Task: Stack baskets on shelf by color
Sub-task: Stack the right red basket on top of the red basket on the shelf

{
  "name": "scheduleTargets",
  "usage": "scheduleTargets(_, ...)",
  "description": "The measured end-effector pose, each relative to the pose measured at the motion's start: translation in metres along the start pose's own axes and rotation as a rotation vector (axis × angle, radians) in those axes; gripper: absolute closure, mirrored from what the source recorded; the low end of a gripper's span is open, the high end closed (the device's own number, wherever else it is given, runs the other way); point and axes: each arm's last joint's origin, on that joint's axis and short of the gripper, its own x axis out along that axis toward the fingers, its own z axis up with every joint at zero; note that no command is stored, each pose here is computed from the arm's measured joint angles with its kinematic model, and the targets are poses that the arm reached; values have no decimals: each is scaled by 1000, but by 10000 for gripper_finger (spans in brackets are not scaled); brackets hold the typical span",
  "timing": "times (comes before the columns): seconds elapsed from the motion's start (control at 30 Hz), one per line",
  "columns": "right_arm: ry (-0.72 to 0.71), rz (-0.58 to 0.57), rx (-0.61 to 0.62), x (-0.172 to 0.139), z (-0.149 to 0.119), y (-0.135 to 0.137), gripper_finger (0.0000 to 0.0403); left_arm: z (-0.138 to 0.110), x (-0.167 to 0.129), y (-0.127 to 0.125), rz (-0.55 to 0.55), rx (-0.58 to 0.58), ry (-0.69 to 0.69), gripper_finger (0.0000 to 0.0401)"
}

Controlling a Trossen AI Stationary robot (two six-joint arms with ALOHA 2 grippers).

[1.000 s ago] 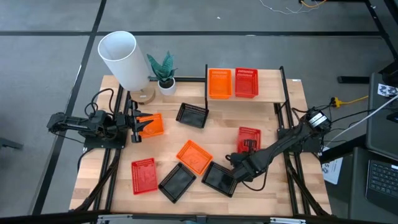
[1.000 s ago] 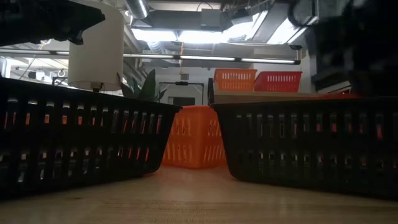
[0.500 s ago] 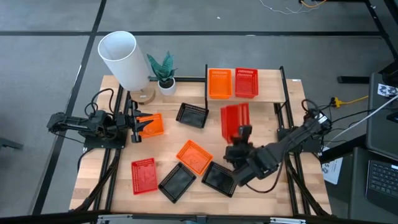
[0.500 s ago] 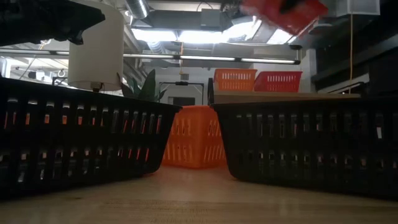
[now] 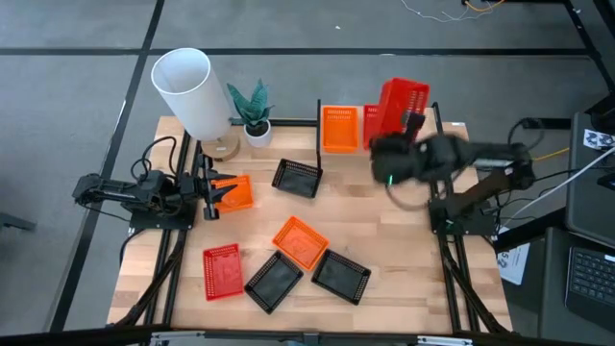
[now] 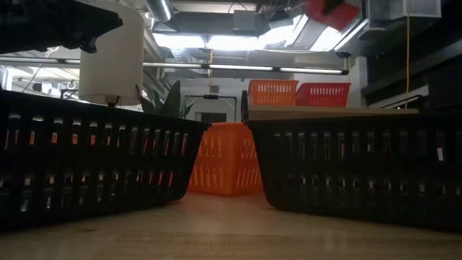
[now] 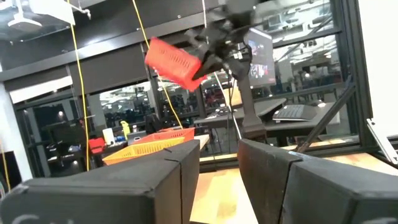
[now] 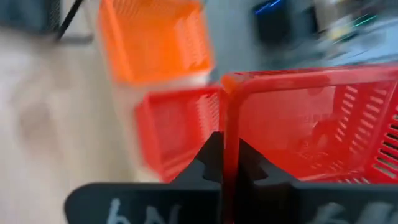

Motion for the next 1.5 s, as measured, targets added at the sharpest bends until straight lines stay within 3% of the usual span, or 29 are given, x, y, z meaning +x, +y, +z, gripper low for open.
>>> scheduleTargets(0.2, 68, 333, -38, 34, -6, -32, 403, 0, 0, 0, 0, 0, 0, 297)
scheduleTargets(0.4, 57, 416, -135, 73, 7, -40, 403, 0, 0, 0, 0, 0, 0, 298)
scheduleTargets(0.57, 189, 505, -93, 104, 1, -47, 403, 0, 0, 0, 0, 0, 1, 296)
scheduleTargets(0.77, 207, 603, -37, 122, 1, -50, 403, 0, 0, 0, -2, 1, 4, 298)
scheduleTargets(1.27, 284, 633, -53, 146, 6, -42, 402, 0, 0, 0, -1, 1, 4, 296)
scheduleTargets(1.5, 287, 627, -51, 146, 6, -42, 368, 0, 0, 0, -1, 1, 4, 296)
